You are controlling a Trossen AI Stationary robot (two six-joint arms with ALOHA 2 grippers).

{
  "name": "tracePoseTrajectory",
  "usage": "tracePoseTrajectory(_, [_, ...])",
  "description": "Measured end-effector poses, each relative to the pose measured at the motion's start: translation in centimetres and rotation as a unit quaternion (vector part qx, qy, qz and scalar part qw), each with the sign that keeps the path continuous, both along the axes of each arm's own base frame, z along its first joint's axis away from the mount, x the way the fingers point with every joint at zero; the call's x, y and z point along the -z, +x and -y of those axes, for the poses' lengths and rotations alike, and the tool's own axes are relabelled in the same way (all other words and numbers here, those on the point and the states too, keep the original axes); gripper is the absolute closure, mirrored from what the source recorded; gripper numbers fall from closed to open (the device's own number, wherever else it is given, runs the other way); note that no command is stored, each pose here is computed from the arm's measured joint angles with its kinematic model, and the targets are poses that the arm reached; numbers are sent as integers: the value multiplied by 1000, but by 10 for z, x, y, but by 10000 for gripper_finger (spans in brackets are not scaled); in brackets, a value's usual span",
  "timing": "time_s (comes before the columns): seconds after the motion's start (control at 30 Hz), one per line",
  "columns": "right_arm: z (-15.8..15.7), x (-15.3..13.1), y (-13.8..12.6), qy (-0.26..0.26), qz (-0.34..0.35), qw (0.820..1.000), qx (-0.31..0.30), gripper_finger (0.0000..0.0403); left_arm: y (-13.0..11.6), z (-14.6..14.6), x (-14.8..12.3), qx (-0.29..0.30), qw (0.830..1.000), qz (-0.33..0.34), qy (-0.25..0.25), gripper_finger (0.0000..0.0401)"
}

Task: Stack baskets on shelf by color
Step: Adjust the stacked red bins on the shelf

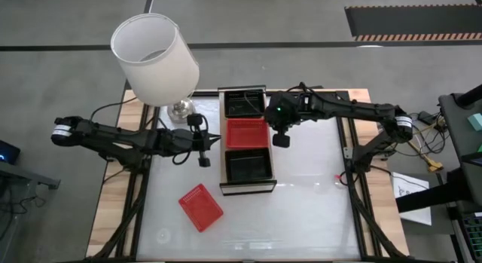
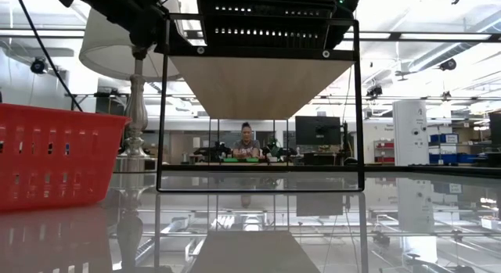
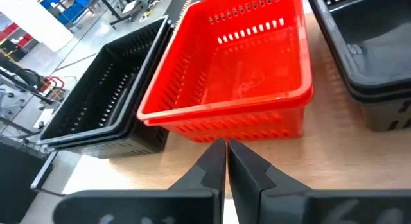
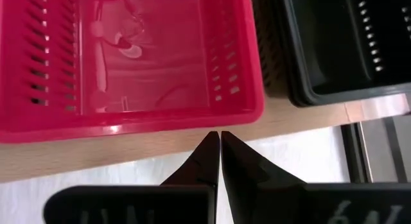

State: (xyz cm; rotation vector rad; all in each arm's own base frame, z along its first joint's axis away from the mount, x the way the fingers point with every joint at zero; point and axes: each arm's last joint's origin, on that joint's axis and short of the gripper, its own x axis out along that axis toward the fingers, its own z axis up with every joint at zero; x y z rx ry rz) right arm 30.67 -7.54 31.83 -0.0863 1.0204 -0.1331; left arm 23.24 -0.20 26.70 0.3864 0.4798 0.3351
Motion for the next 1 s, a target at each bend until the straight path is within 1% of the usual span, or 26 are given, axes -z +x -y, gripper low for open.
tracePoseTrajectory(0.2, [0, -1, 2, -6, 10, 1000, -5, 394, 1, 1, 0, 20, 1000, 0, -10, 401])
tracePoseTrajectory(0.37, [1, -3, 4, -13, 22, 1000, -10, 394, 2, -2, 2, 17, 1000, -5, -11, 401])
tracePoseTrajectory(0.63, [1, -3, 4, -13, 21, 1000, -10, 394, 3, -2, 0, 19, 1000, 6, -7, 401])
tracePoseTrajectory(0.77, [1, -3, 4, -13, 21, 1000, -10, 394, 7, -2, 3, 37, 999, 3, -9, 401])
tracePoseTrajectory(1.0, [1, -2, 3, -13, 19, 1000, -9, 394, 17, -1, 5, 42, 999, -12, 2, 401])
